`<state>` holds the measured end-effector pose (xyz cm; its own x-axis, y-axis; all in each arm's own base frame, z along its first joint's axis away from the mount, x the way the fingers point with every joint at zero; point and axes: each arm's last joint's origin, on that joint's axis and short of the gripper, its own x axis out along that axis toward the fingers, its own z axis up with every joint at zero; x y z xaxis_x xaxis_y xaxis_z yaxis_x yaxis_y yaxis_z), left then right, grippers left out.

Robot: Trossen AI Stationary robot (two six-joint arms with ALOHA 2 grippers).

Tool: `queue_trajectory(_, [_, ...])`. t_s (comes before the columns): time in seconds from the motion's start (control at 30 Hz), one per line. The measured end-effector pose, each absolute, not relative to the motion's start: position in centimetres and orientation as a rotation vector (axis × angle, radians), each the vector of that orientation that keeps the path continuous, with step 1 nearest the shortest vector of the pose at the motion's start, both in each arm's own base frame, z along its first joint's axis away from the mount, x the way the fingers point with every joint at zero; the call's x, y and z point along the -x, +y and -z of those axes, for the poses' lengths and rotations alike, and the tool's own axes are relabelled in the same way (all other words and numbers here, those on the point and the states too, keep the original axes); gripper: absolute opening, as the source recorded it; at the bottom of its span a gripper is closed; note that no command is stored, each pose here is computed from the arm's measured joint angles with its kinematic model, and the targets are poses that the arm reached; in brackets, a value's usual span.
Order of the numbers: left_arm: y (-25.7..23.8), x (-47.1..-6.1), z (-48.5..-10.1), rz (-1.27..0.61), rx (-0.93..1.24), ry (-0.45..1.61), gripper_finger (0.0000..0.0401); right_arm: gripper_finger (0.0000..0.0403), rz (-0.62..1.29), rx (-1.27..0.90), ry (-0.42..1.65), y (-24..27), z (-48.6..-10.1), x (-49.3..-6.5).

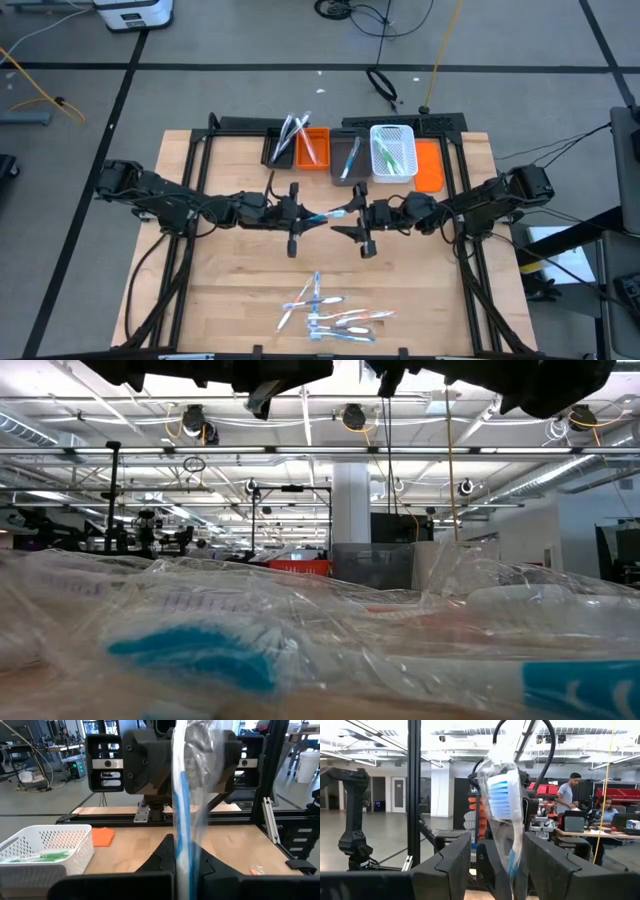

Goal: Pick & Place Toothbrushes
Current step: Put the blue toothbrush into the black bin

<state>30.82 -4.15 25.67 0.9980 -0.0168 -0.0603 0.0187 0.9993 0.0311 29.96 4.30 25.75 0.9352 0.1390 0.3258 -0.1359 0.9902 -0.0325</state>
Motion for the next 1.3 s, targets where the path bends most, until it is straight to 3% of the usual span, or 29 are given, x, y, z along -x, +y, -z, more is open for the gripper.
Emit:
queue_trajectory(0.47, [-4.1, -30.8, -25.6, 0.015, -0.031, 0.065, 0.0003, 0.0162, -0.124, 0.017, -0.307, 4.1, -26.1, -32.0])
queue_trajectory(0.57, [-4.1, -30.8, -25.6, 0.014, -0.03, 0.068, 0.0008, 0.0126, -0.113, 0.019, -0.289, 3.9, -25.6, -32.6])
queue_trajectory(0.73, [-4.1, -30.8, -25.5, 0.013, -0.028, 0.075, 0.001, 0.0019, -0.098, 0.042, -0.289, 3.5, -25.4, -32.9])
queue_trajectory(0.93, [-4.1, -30.8, -25.4, 0.011, -0.025, 0.083, 0.0008, 0.0016, -0.056, 0.043, -0.275, 3.3, -25.5, -32.9])
queue_trajectory(1.1, [-4.1, -30.8, -25.3, 0.008, -0.032, 0.101, 0.0056, 0.0016, -0.047, 0.045, -0.264, 3.3, -25.5, -32.8])
queue_trajectory(1.3, [-4.0, -30.5, -25.4, -0.011, -0.088, 0.121, 0.0151, 0.0015, -0.036, 0.032, -0.207, 3.0, -25.8, -32.3])
